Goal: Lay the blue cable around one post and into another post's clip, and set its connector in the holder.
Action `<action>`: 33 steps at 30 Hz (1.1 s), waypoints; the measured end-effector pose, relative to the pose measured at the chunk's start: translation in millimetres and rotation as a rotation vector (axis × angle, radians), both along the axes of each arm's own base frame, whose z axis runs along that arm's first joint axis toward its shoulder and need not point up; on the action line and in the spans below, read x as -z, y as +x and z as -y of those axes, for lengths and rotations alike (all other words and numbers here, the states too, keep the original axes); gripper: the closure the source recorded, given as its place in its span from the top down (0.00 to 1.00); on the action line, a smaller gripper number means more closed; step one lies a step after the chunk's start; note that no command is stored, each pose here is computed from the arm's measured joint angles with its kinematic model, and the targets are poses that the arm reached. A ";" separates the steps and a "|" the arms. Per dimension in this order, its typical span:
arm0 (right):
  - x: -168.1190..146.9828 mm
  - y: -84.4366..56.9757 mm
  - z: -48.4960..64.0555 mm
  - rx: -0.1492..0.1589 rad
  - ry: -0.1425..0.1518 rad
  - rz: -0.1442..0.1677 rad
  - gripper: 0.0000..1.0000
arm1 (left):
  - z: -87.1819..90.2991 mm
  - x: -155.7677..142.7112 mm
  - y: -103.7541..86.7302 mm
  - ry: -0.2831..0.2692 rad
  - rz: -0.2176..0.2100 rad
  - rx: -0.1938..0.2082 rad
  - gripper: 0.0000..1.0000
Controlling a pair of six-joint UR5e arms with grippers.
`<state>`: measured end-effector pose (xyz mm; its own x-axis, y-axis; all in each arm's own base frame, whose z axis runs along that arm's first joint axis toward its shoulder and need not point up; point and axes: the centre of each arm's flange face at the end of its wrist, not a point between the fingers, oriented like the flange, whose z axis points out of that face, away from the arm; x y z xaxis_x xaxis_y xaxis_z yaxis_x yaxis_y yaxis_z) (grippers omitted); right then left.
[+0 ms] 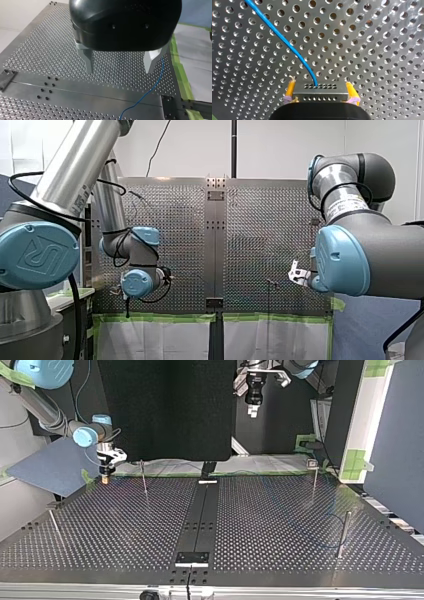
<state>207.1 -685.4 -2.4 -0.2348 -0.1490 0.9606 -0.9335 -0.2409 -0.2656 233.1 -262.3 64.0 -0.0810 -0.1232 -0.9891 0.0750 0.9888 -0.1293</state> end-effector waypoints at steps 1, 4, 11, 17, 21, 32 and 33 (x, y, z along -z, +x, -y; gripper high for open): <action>-0.7 0.1 0.1 0.000 0.000 -0.001 0.00 | 0.6 -0.4 0.5 -0.006 0.005 0.005 0.98; -3.4 1.5 0.1 -0.002 -0.002 -0.004 0.00 | 3.4 -2.2 3.0 -0.025 0.021 0.017 0.98; -30.0 9.5 0.7 -0.013 -0.016 -0.011 0.00 | 10.7 -7.0 12.8 -0.048 0.046 0.026 0.98; -52.9 14.7 -0.5 -0.021 -0.022 -0.025 0.00 | 11.0 -7.5 15.4 -0.045 0.046 0.023 0.98; -66.8 20.7 -3.8 -0.030 -0.022 -0.042 0.00 | 9.5 -6.7 15.7 -0.038 0.038 0.020 0.98; -97.9 32.7 -26.8 -0.041 -0.044 -0.046 0.00 | 5.4 -5.1 17.6 -0.024 0.023 0.007 0.98; -100.1 33.8 -29.0 -0.043 -0.046 -0.045 0.00 | 5.3 -5.1 17.6 -0.023 0.023 0.007 0.98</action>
